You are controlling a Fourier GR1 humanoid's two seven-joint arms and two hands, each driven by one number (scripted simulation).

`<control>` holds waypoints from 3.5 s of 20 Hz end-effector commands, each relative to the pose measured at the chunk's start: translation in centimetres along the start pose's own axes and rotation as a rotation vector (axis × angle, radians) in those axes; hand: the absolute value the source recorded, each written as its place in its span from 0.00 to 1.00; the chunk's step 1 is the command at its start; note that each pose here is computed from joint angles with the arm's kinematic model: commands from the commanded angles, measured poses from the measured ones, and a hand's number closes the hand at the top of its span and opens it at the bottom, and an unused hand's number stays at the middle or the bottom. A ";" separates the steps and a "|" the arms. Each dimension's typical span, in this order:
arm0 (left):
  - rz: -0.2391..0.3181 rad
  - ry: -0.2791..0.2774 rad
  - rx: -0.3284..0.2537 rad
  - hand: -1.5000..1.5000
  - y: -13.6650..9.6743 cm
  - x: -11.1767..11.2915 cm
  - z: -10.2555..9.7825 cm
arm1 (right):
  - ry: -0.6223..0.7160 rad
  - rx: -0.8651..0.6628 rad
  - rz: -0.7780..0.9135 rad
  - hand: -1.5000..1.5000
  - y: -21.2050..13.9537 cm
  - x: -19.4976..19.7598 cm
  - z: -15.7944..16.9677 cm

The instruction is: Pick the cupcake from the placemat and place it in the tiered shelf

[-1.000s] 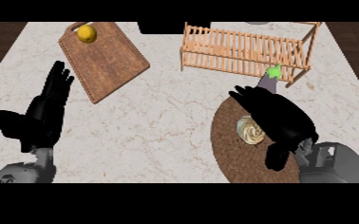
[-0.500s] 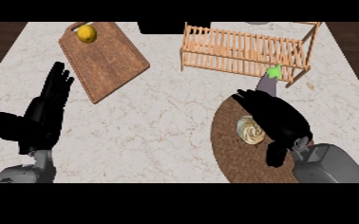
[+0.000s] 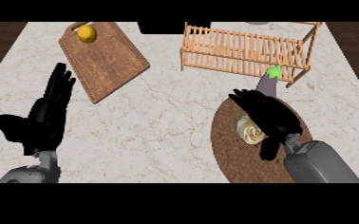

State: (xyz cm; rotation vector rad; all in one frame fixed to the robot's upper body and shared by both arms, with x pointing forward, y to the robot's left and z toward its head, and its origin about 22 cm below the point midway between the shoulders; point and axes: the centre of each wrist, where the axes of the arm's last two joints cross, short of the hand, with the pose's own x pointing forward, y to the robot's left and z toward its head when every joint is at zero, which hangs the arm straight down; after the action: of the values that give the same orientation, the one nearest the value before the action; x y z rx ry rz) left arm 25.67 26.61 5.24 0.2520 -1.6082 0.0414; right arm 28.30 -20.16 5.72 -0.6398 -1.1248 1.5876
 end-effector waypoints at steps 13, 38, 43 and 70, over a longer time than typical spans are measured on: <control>-0.014 -0.017 -0.017 0.50 1.2 1.2 -0.8 | -0.055 0.036 0.116 1.00 3.4 1.3 -3.0; 0.003 0.015 -0.014 0.50 0.6 0.5 -0.7 | 0.394 -0.574 -0.656 1.00 -6.5 16.7 2.5; -0.006 0.009 -0.002 0.50 -0.2 0.4 0.0 | 0.511 -0.770 -0.665 1.00 -10.3 17.1 5.4; -0.001 -0.014 -0.009 0.50 -0.8 0.8 0.1 | 0.654 -1.014 -0.650 1.00 -15.2 4.8 -1.8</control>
State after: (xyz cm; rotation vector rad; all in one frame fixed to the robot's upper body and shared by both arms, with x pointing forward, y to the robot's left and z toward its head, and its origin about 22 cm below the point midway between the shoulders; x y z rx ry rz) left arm 25.66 26.50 5.89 0.2432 -1.6115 0.0357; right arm 33.15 -12.27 20.71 -1.1687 -1.3768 0.2060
